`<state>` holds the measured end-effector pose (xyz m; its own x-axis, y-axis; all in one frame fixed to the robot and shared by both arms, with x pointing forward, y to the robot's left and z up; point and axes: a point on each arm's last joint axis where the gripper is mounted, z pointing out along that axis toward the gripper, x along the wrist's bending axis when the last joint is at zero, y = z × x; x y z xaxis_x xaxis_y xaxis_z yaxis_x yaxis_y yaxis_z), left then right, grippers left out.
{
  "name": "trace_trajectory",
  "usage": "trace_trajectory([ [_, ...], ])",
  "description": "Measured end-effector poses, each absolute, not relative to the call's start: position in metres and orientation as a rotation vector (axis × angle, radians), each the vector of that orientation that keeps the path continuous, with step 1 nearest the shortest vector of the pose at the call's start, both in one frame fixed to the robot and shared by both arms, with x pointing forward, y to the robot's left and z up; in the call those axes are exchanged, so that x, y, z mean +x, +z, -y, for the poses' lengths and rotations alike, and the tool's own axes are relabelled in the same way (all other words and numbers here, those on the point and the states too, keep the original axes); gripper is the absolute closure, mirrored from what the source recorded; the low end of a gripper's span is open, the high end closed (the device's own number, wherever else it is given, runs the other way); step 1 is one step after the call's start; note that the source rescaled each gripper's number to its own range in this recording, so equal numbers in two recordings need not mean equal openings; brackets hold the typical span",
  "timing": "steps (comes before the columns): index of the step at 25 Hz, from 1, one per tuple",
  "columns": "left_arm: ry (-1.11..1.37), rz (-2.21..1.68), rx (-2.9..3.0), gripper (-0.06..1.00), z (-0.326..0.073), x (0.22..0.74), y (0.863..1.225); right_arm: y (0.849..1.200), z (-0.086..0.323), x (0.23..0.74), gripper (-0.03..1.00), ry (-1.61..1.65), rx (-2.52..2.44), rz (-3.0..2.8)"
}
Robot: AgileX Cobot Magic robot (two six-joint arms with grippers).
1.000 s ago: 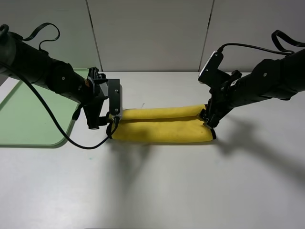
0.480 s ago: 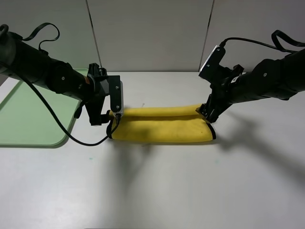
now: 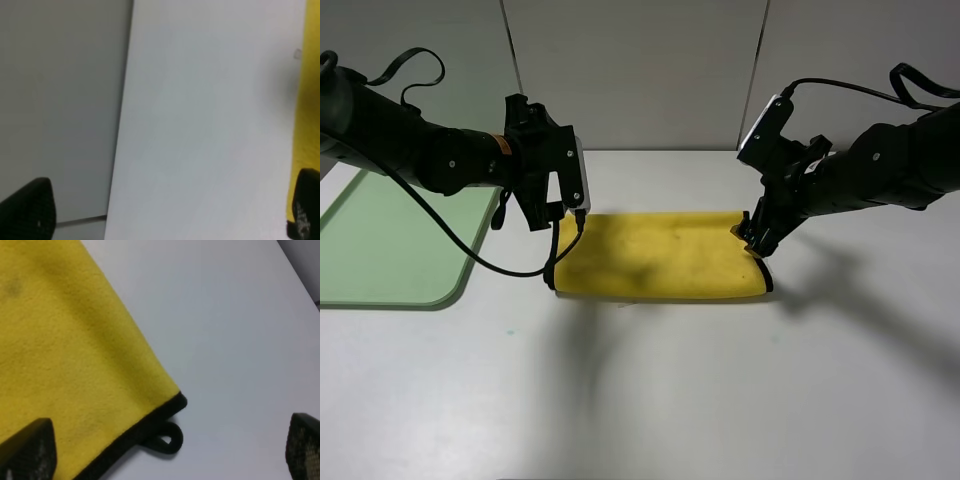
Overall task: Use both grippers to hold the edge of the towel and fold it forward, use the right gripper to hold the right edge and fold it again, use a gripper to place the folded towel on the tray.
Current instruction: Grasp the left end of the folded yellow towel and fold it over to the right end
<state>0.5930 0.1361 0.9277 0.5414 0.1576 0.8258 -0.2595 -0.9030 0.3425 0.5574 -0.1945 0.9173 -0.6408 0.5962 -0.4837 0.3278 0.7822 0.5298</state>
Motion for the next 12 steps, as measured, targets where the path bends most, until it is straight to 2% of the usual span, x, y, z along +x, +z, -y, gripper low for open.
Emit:
trace_trajectory([
  [5,1.324,0.08,2.351,0.01,-0.136,0.593,0.928,0.937,0.195,0.552,-0.03,0.588,0.769,-2.272],
  [12,1.322,0.075,2.35,0.01,-0.136,0.593,0.928,0.999,0.196,0.523,-0.03,0.859,1.075,-2.182],
])
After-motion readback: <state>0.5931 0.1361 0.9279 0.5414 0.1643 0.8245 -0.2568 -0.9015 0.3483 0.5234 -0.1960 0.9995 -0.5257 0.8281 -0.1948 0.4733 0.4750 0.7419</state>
